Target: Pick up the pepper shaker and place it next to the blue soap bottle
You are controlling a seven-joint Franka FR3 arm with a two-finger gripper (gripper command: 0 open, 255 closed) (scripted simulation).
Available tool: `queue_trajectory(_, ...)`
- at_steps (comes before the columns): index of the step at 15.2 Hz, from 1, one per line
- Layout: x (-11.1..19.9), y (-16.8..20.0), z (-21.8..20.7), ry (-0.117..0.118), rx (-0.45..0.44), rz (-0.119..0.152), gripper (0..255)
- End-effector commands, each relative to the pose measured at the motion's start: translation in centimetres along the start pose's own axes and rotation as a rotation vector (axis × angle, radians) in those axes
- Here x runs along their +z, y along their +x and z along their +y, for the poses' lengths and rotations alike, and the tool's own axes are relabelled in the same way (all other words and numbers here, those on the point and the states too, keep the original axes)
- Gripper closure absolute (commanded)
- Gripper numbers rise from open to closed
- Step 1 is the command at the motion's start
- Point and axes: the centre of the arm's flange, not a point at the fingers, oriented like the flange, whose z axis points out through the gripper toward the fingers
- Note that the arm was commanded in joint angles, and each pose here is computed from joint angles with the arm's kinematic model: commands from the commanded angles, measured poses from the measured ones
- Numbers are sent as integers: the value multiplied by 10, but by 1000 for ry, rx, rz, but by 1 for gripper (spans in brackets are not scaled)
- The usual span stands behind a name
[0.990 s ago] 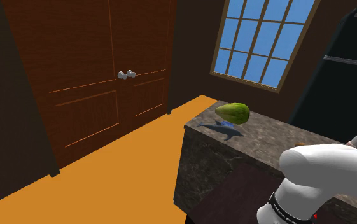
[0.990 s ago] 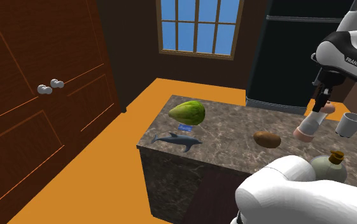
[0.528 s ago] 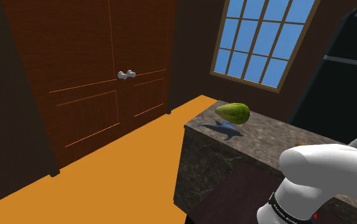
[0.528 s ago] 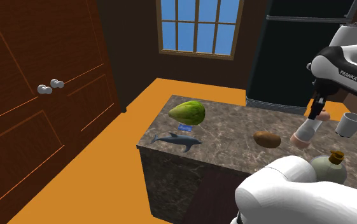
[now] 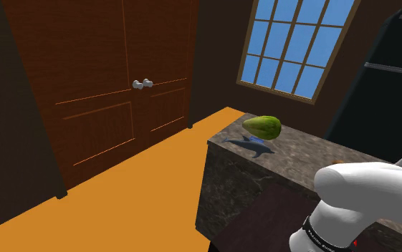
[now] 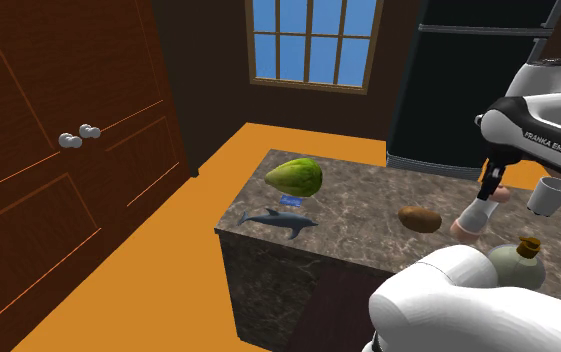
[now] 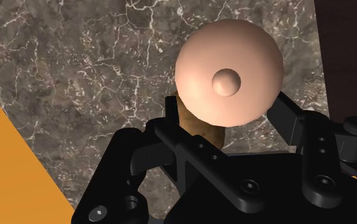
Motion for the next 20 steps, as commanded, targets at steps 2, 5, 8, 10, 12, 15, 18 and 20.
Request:
queue_trajectory(2, 16, 0, -3, 0, 0, 0, 255)
queue_trajectory(5, 32, 1, -5, 0, 0, 0, 255)
queue_trajectory(8, 47, 1, -8, 0, 0, 0, 255)
queue_trajectory(10, 58, 2, -10, 0, 0, 0, 255)
queue_trajectory(12, 68, 2, -11, 0, 0, 0, 255)
queue_trajectory(15, 72, 2, -12, 0, 0, 0, 255)
queue_trajectory(18, 72, 2, -12, 0, 0, 0, 255)
queue_trajectory(20, 72, 2, -12, 0, 0, 0, 255)
